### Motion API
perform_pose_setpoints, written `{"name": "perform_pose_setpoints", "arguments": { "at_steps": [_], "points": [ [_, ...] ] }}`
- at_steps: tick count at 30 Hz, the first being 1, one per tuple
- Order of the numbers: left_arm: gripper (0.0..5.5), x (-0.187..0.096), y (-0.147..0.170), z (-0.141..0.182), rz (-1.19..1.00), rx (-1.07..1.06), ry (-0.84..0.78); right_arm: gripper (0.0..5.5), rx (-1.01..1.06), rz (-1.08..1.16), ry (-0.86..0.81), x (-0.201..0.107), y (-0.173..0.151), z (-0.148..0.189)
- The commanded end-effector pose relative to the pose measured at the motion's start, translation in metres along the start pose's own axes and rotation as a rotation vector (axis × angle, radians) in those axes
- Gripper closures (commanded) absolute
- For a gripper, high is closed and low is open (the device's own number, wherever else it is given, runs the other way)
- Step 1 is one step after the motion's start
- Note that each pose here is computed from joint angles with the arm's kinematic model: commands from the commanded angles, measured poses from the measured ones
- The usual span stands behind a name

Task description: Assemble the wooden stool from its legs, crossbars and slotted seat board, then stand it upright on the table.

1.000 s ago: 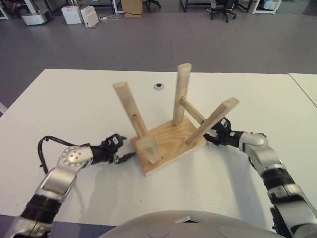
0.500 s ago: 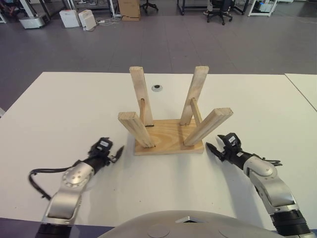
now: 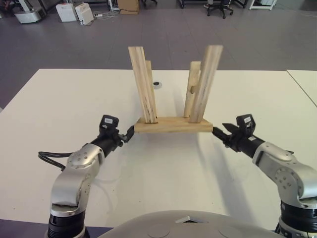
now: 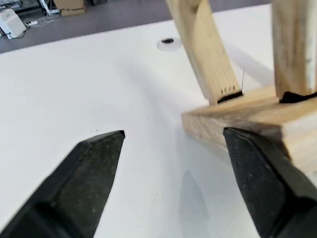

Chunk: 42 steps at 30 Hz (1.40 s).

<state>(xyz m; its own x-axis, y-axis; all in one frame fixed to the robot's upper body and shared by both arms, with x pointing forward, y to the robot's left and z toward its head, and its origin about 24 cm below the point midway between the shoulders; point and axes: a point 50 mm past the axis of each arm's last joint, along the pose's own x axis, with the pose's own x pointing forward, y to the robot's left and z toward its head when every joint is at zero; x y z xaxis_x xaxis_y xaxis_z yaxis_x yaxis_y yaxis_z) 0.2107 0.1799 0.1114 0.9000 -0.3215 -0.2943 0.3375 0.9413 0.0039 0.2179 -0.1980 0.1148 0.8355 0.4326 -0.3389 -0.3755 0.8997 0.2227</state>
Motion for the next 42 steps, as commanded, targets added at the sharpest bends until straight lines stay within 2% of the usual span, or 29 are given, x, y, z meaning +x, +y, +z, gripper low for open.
{"name": "perform_pose_setpoints", "arguments": {
  "at_steps": [1, 6, 9, 11, 13, 15, 18, 24, 26, 29, 32, 34, 37, 42],
  "points": [
    [1.80, -0.017, -0.025, 0.033, -0.334, -0.017, -0.110, 2.35, -0.089, 0.431, -0.145, -0.023, 0.055, 0.044],
    [1.80, -0.034, 0.012, 0.003, -0.251, 0.054, 0.105, 2.35, -0.178, 0.284, 0.114, -0.038, 0.029, 0.014],
    [1.80, -0.046, 0.065, -0.007, -0.125, 0.211, 0.236, 2.35, -0.329, 0.071, 0.133, -0.045, -0.019, 0.024],
    [1.80, -0.044, 0.082, -0.003, -0.152, 0.384, 0.293, 2.35, -0.407, 0.119, 0.072, -0.051, -0.034, 0.039],
    [1.80, -0.037, 0.066, 0.003, -0.331, 0.448, 0.264, 2.35, -0.466, 0.141, 0.087, -0.051, -0.055, 0.045],
    [1.80, -0.028, 0.038, 0.001, -0.558, 0.480, 0.245, 2.35, -0.572, 0.114, 0.146, -0.030, -0.078, 0.038],
    [1.80, -0.015, 0.009, -0.005, -0.781, 0.535, 0.251, 2.35, -0.680, 0.329, 0.212, 0.002, -0.076, 0.018],
    [1.80, 0.027, -0.014, -0.007, -0.830, 0.632, 0.183, 2.35, -0.811, 0.612, 0.340, 0.046, -0.080, 0.017],
    [1.80, 0.035, -0.015, -0.005, -0.827, 0.660, 0.169, 2.35, -0.837, 0.645, 0.373, 0.049, -0.083, 0.015],
    [1.80, 0.044, -0.020, 0.003, -0.832, 0.659, 0.111, 2.35, -0.860, 0.725, 0.326, 0.049, -0.076, 0.020],
    [1.77, 0.048, -0.024, 0.012, -0.856, 0.631, 0.055, 2.89, -0.912, 0.802, 0.306, 0.045, -0.066, 0.022],
    [2.11, 0.047, -0.029, 0.014, -0.910, 0.599, 0.044, 3.24, -0.929, 0.808, 0.286, 0.047, -0.063, 0.025],
    [2.65, 0.040, -0.023, 0.003, -0.969, 0.606, 0.123, 3.78, -0.947, 0.808, 0.238, 0.051, -0.059, 0.031],
    [3.47, 0.036, 0.005, -0.001, -0.916, 0.643, 0.202, 4.01, -0.974, 0.871, 0.211, 0.039, -0.050, 0.035]
  ]
}}
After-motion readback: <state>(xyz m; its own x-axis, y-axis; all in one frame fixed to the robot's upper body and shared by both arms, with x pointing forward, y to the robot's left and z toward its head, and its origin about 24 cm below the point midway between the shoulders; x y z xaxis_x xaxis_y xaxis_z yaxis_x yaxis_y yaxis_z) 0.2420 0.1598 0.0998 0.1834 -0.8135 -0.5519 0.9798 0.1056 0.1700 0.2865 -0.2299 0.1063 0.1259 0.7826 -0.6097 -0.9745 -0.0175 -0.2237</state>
